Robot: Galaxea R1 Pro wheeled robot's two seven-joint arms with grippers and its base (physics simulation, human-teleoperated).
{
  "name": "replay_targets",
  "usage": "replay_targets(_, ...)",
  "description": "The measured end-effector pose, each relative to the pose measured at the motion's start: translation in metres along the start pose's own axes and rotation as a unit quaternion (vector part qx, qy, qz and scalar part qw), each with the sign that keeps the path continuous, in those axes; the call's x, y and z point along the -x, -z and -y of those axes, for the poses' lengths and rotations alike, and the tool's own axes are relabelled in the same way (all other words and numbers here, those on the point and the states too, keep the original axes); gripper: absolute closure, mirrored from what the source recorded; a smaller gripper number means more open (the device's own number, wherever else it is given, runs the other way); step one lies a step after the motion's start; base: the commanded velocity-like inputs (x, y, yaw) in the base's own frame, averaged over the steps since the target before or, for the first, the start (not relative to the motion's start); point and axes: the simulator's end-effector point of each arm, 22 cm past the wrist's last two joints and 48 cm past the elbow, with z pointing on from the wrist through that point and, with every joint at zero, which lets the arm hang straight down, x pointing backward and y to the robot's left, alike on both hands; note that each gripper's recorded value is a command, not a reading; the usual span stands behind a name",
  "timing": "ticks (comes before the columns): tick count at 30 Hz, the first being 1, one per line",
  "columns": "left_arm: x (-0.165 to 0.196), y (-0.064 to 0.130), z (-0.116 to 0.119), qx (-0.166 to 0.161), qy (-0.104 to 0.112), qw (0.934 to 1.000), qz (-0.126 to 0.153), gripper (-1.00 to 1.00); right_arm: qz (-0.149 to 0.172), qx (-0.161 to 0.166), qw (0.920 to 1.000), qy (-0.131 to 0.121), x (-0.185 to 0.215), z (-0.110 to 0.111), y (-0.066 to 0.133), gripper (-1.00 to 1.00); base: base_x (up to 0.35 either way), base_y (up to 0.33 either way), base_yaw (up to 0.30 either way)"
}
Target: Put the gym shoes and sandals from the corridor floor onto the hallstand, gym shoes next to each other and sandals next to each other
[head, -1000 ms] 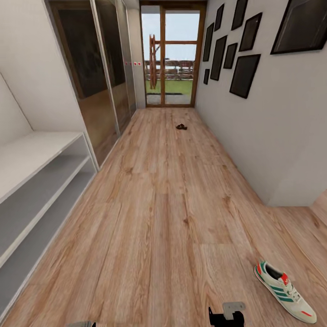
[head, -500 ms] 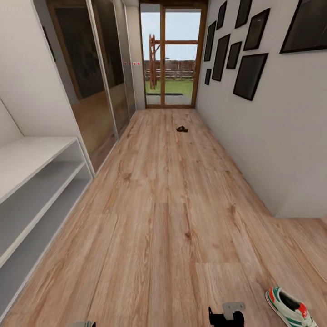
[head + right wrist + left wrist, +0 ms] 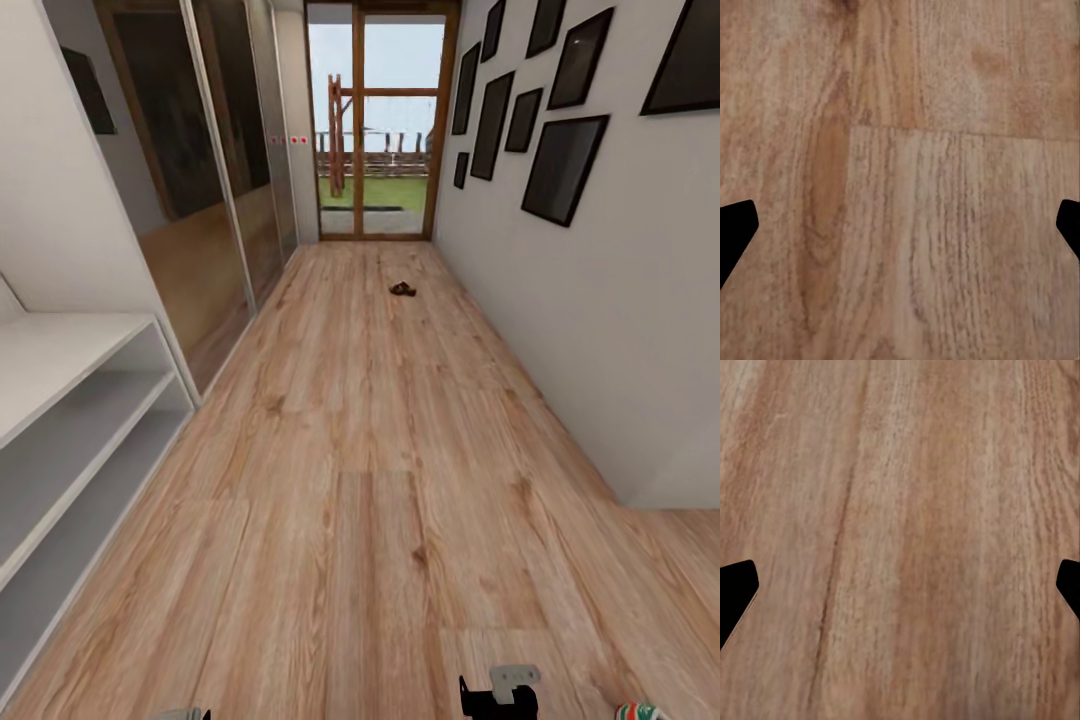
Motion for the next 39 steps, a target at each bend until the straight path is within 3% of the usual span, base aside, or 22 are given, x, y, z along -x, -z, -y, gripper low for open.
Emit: replay_targets(39, 0.0002, -0.0002, 0.0008, -0.001, 0.0, 1.0, 0.0, -1.0, 0.0, 0.0, 1.0, 0.0, 0.0001, 0.0, 0.0, -1.0, 0.338, 0.0, 0.0)
